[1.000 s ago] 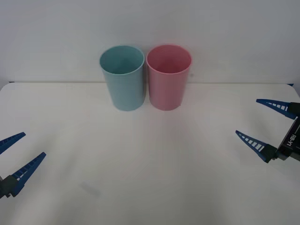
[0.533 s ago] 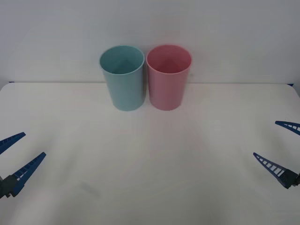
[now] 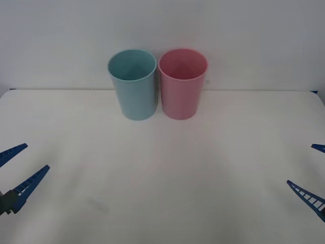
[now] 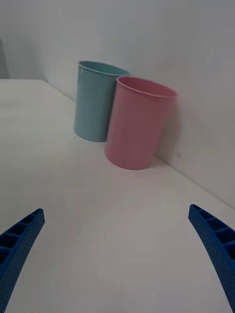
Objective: Grasp the object on the table and drop it into the matching bin: aluminum can to the light blue bin, PET bottle to the pink bin.
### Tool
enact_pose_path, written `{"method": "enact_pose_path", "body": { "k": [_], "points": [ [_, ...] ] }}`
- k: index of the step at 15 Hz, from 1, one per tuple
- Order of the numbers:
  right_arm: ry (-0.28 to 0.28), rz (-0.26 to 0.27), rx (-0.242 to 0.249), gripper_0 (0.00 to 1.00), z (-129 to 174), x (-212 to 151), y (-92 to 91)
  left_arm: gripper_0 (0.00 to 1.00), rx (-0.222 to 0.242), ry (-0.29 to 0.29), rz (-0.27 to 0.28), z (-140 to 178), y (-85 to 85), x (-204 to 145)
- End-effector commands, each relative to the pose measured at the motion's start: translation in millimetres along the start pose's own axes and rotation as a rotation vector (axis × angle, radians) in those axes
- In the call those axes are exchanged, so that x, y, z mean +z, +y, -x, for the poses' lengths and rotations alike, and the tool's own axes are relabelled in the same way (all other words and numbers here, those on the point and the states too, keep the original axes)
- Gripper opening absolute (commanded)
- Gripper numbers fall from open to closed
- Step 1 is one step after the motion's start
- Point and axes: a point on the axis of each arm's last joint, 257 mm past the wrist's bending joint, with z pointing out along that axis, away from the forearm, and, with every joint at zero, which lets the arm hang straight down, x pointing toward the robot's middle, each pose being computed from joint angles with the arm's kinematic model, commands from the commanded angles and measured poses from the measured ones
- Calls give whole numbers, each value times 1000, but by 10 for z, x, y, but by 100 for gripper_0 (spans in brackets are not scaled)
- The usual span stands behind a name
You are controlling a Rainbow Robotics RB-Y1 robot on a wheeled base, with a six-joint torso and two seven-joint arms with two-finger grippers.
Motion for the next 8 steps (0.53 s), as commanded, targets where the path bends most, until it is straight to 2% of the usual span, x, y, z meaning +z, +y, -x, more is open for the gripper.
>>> {"method": "enact_pose_path", "body": {
  "k": [1,8],
  "points": [
    [-19,6,20,100,42,-19,32,100,0,0,0,0,0,0],
    [-16,9,33,100,36,-25,40,100,0,0,0,0,0,0]
  ]
}}
